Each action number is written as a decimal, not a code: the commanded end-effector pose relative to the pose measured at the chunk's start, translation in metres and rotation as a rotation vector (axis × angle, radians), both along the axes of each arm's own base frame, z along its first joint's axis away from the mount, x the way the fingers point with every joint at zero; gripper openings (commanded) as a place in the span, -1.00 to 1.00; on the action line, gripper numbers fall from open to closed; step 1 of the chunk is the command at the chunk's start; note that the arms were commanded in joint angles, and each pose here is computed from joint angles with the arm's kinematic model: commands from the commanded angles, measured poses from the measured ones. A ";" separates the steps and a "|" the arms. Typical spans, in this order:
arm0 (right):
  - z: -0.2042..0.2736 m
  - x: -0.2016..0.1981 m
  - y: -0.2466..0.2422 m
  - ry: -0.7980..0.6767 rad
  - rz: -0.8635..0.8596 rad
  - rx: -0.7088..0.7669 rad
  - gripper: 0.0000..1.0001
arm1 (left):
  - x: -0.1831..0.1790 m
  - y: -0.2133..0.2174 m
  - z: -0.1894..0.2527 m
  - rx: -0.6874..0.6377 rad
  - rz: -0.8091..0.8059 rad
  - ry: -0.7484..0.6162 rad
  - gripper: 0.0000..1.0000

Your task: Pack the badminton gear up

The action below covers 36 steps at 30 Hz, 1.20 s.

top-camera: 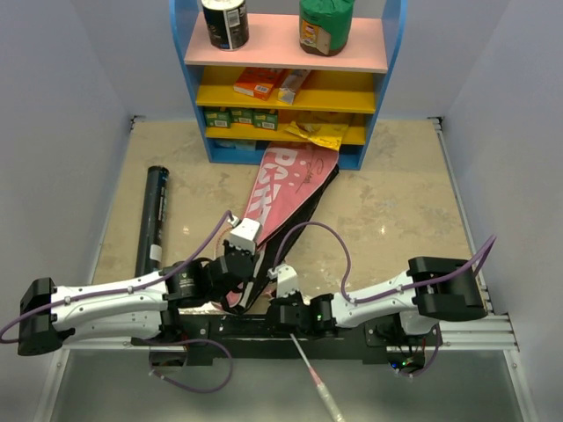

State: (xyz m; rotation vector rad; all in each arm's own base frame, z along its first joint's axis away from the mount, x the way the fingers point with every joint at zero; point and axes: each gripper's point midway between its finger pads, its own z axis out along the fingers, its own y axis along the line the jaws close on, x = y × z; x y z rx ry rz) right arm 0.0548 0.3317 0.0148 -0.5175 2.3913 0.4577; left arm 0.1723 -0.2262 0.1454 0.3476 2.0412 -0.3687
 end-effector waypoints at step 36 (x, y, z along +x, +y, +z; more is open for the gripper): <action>0.105 -0.098 -0.162 0.211 -0.087 -0.128 -1.00 | 0.054 0.044 0.002 0.015 0.269 0.021 -1.00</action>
